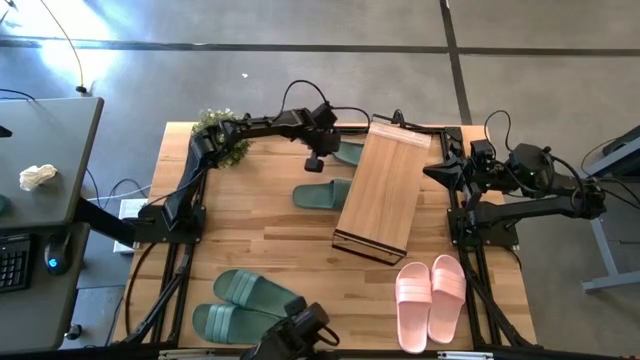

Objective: Pick and place slides into the shelf
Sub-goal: Adjust the green slides under the shelf

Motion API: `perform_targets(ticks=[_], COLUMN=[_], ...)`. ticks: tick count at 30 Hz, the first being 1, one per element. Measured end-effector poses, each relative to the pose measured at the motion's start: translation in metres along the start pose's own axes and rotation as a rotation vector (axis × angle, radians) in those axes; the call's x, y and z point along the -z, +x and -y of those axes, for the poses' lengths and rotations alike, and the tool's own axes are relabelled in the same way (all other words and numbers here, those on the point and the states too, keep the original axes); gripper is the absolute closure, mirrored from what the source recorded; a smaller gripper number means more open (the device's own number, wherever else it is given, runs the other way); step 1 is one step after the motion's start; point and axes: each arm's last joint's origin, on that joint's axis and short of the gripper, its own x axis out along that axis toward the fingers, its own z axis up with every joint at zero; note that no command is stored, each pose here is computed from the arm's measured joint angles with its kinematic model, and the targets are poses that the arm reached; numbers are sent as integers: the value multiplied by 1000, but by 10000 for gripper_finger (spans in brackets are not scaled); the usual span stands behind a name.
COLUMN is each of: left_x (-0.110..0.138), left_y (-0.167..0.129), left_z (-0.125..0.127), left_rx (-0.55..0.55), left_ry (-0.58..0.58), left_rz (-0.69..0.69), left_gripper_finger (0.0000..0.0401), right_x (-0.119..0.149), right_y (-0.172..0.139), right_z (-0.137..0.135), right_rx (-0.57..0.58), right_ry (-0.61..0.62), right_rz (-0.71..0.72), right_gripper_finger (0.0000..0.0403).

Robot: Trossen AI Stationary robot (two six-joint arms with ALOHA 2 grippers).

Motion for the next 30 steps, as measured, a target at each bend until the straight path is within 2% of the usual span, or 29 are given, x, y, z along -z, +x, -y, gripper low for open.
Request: perform_targets(ticks=[10, 14, 18, 20, 25, 30], left_x=[2, 0, -1, -3, -2, -5], left_y=[16, 11, 5, 1, -17, -48], left_z=[1, -2, -2, -2, 5, 15], left_rx=[54, -15, -15, -15, 62, 163], left_ry=[-21, -20, -5, 26, 120, 318], left_rz=[45, 14, 10, 19, -13, 11], left_gripper_finger=[401, 401, 401, 401, 401, 401], right_x=[0, 0, 0, 0, 0, 1], right_y=[0, 0, 0, 0, 0, 0], right_z=[0, 0, 0, 0, 0, 0], right_rx=[0, 1, 1, 1, 0, 3], right_ry=[1, -3, -4, -6, -7, -7], right_rz=[-1, -1, -1, -1, -1, -7], right_gripper_finger=[402, 402, 402, 402, 402, 402])
